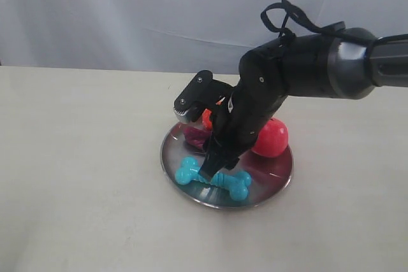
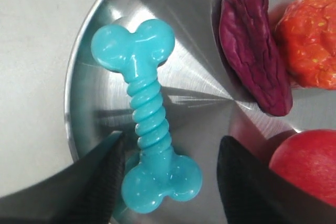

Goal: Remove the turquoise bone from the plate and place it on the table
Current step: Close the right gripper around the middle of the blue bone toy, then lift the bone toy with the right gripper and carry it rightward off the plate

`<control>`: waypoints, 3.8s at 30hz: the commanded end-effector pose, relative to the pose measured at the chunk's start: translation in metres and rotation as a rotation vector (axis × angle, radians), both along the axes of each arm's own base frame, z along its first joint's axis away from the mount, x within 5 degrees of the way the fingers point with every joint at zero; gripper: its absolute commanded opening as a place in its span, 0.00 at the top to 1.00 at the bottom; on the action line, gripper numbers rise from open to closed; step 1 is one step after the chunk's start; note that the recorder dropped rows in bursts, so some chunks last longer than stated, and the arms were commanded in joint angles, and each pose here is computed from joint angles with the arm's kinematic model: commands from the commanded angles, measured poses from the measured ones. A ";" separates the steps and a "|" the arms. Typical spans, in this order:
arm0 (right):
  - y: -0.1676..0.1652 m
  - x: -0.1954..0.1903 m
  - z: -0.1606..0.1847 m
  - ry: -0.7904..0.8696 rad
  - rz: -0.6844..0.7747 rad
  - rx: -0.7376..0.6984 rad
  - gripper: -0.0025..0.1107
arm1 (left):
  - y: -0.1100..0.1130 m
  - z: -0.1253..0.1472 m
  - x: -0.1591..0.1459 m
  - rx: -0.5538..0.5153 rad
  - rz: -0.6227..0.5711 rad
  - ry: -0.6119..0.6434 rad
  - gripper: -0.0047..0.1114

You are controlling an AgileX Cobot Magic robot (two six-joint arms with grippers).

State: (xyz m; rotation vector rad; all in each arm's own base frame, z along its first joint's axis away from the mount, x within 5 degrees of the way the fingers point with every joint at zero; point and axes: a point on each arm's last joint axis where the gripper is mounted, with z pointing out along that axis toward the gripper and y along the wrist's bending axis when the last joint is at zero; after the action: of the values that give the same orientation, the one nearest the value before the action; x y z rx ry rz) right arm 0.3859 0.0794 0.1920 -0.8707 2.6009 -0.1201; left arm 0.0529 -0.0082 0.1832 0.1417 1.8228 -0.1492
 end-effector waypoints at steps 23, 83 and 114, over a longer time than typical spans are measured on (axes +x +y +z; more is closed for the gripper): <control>0.005 0.012 -0.047 0.051 -0.011 0.014 0.52 | 0.000 -0.001 0.000 -0.001 -0.002 0.001 0.96; 0.008 0.000 0.022 -0.099 -0.027 0.088 0.98 | 0.000 -0.001 0.000 -0.001 -0.002 0.001 0.96; -0.112 -0.130 0.121 -0.201 -0.851 0.039 0.98 | 0.000 -0.001 0.000 -0.001 -0.002 0.001 0.96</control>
State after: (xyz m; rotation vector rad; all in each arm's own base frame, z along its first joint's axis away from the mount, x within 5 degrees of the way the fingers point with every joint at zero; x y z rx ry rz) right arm 0.2614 -0.0166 0.3192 0.2006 2.6119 -0.3922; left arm 0.0529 -0.0082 0.1832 0.1417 1.8228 -0.1492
